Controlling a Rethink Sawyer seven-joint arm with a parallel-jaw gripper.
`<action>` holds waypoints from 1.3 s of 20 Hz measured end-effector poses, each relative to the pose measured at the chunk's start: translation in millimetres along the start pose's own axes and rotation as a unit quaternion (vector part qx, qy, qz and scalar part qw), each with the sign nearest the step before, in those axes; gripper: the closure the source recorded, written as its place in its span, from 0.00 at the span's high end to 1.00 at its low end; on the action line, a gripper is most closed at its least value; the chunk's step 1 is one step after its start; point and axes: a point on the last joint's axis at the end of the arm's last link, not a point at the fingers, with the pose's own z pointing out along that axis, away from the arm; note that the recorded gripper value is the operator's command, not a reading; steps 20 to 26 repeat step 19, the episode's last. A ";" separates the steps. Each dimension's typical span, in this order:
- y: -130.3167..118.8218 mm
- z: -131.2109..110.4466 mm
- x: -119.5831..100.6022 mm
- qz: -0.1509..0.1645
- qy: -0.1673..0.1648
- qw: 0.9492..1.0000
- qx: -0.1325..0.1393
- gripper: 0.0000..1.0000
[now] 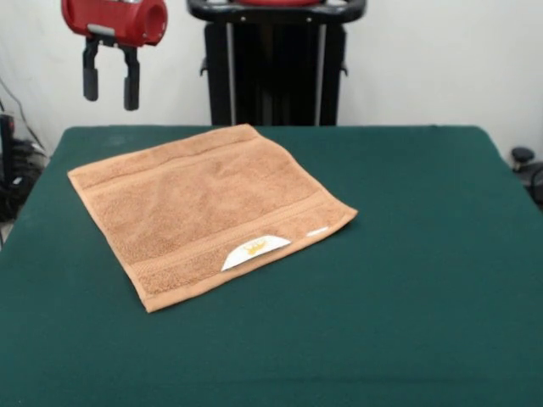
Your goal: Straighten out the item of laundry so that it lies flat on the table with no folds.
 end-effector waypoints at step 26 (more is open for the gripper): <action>3.1 -8.3 4.2 -0.007 -0.002 1.000 0.002 1.00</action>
